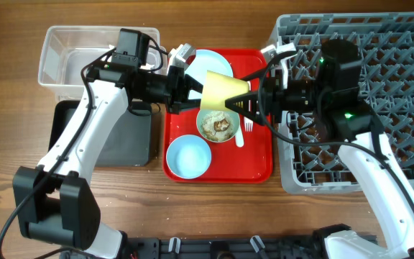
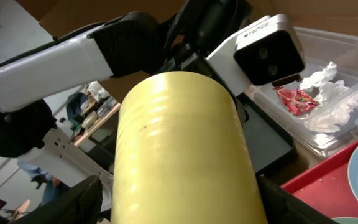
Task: Sort waste into correct bins and load items into the dishwasher rack
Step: 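Lift the yellow cup and hand it to the right gripper, then place the yellow cup upside down in the rack with right gripper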
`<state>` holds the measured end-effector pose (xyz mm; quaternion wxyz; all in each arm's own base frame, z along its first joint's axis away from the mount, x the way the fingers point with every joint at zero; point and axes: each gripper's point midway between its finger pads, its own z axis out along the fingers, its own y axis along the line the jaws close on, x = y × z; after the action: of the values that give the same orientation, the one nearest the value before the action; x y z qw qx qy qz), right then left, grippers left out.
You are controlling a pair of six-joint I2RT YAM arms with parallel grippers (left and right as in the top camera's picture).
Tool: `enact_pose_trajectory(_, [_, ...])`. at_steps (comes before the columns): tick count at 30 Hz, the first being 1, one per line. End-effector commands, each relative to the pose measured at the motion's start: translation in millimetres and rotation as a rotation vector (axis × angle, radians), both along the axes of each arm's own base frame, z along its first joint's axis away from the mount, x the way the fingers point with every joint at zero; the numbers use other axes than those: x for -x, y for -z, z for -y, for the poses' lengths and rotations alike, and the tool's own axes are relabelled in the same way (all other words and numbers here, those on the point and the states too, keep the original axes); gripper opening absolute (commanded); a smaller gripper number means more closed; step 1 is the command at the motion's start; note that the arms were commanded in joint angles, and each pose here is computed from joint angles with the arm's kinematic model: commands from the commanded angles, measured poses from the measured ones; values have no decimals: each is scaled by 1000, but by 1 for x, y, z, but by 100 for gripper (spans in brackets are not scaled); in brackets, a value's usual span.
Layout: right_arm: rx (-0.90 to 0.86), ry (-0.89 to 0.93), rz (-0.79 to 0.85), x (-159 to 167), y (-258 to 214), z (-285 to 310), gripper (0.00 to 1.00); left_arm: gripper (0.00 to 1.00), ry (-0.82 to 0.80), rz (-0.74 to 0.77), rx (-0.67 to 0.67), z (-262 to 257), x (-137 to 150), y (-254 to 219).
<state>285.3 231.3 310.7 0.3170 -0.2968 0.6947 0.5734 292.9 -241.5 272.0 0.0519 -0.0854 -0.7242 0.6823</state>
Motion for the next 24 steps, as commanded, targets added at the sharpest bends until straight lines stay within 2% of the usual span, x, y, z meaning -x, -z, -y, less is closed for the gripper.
enact_pose_trajectory(1, [5, -1, 16, -2, -3, -5, 73, 4, 9, 32, 33, -1, 3, -9])
enact_pose_trajectory(8, [5, 1, 18, -2, -3, -5, 49, 4, 9, 32, 32, -1, 3, -9])
enact_pose_trajectory(10, [4, 4, 26, -3, -4, -5, 40, 8, 8, 32, 31, -1, 3, -9])
enact_pose_trajectory(11, [3, 7, 31, -4, -5, -4, 37, 14, 7, 33, 29, -1, 3, -8])
enact_pose_trajectory(13, [5, 30, 35, -9, -5, 1, 34, 24, 7, 32, 29, -1, 3, -8])
enact_pose_trajectory(16, [5, 97, 16, -21, -7, 18, 33, 34, 7, 33, 29, -1, 2, -8])
enact_pose_trajectory(20, [10, 218, -21, -40, -5, 54, 32, 40, 7, 33, 29, -1, 2, -8])
enact_pose_trajectory(24, [73, 424, -105, -61, 12, 98, 32, 41, 5, 38, 25, -1, 2, -7])
